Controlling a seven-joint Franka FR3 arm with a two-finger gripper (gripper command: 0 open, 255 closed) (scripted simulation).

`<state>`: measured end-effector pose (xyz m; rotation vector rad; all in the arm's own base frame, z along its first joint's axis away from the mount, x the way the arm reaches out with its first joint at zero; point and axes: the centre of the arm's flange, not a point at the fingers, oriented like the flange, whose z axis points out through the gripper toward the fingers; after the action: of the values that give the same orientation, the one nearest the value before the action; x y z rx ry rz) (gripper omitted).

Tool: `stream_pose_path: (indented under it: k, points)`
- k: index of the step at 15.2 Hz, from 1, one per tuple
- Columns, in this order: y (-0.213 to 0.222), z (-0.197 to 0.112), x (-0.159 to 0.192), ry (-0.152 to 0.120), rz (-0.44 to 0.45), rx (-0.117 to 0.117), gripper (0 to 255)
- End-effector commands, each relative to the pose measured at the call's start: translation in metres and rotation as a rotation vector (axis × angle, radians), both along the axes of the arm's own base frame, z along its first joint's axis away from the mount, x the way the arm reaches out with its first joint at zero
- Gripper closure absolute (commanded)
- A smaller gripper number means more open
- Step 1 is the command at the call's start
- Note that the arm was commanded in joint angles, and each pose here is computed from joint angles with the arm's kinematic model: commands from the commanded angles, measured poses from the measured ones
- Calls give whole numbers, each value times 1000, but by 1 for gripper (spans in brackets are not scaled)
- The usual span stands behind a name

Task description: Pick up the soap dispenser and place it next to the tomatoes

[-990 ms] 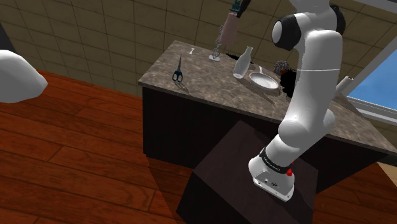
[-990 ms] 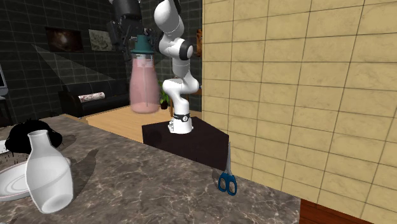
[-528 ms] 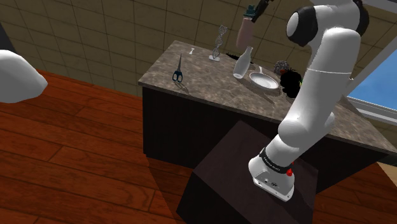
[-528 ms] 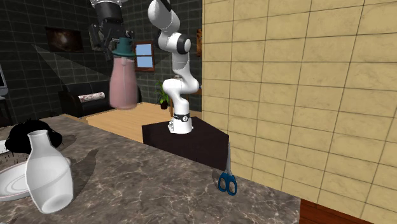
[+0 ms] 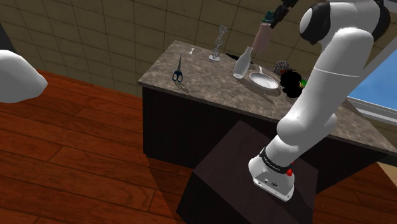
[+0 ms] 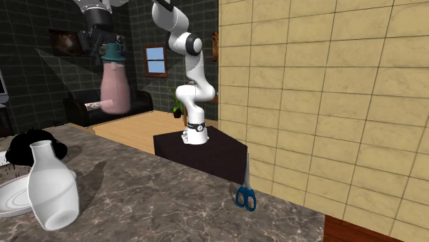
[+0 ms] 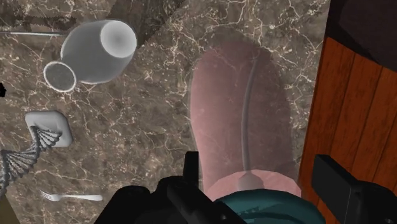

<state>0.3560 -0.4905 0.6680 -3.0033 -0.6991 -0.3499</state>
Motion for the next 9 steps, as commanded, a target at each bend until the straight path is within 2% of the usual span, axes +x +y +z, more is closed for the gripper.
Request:
stream_pose_path:
  k: [1,9]
  points:
    - [-13,-2,-22,-1,1,0,255]
    - [-65,-4,-113,-1,1,0,255]
